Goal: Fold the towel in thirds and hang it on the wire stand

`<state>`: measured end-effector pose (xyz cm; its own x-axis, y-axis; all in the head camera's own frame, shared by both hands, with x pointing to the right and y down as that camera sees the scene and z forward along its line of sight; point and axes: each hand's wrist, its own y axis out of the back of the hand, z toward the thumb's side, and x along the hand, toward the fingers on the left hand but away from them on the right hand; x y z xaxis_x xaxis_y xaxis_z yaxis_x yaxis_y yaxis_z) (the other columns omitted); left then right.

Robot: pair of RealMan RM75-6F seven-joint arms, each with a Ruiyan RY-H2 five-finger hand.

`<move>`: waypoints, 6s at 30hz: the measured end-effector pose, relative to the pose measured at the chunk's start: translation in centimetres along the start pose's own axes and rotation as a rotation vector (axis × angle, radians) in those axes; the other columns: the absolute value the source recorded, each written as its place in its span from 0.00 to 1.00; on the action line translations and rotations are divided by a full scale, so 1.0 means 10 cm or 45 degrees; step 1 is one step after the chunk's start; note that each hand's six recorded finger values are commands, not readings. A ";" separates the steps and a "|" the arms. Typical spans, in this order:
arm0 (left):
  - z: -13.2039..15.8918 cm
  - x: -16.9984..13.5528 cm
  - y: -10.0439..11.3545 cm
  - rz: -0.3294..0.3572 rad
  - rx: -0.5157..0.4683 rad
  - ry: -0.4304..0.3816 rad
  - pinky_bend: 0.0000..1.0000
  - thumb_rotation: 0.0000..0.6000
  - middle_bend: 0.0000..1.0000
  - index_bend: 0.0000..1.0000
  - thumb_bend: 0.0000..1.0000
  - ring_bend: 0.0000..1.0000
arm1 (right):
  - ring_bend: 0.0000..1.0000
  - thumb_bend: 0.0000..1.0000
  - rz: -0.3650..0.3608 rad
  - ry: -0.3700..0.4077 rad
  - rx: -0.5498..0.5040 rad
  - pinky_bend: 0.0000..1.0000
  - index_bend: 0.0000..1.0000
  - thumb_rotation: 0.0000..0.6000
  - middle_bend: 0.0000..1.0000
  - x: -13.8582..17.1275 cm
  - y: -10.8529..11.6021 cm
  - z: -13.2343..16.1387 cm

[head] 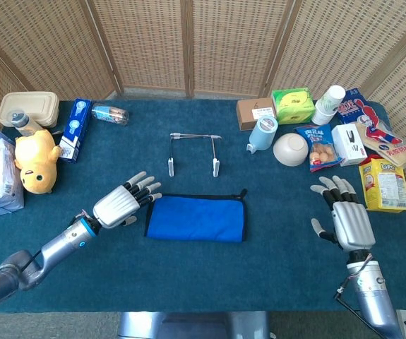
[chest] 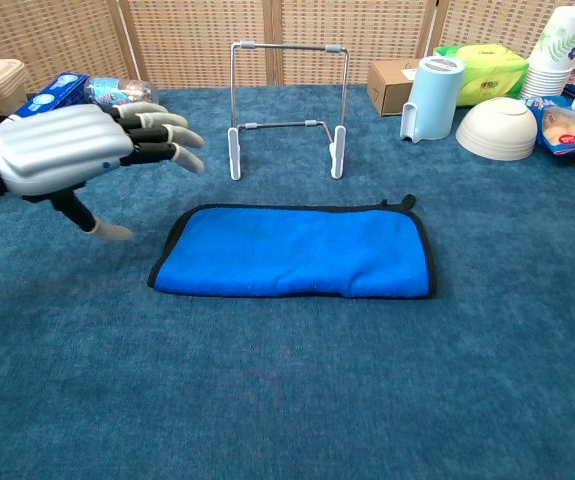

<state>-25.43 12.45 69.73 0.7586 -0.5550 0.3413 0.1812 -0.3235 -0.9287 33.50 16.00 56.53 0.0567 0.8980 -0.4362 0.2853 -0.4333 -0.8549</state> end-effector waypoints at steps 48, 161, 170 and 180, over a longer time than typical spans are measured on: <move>0.08 0.36 -0.27 -0.058 0.006 -0.011 0.00 1.00 0.10 0.19 0.28 0.00 | 0.00 0.32 -0.015 -0.043 -0.014 0.02 0.17 1.00 0.11 0.04 0.02 -0.07; 0.04 0.36 0.93 0.387 -0.506 0.156 0.00 1.00 0.35 0.80 0.50 0.10 | 0.00 0.29 -0.089 -0.150 -0.138 0.02 0.18 1.00 0.11 0.17 0.19 -0.39; -0.06 0.43 1.55 0.520 -0.517 0.253 0.00 1.00 0.35 0.80 0.50 0.10 | 0.00 0.29 -0.084 -0.152 -0.165 0.02 0.18 1.00 0.11 0.18 0.15 -0.44; -0.27 0.57 1.94 0.551 -0.570 0.411 0.00 1.00 0.35 0.81 0.51 0.10 | 0.00 0.28 -0.082 -0.152 -0.194 0.01 0.18 1.00 0.11 0.20 0.13 -0.50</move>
<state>-19.34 0.94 54.05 0.4682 -0.8825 0.0446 -0.4232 -0.2682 -0.8654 38.72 17.67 55.96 -0.0776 0.9041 -0.4202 0.4268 -0.3507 -0.8335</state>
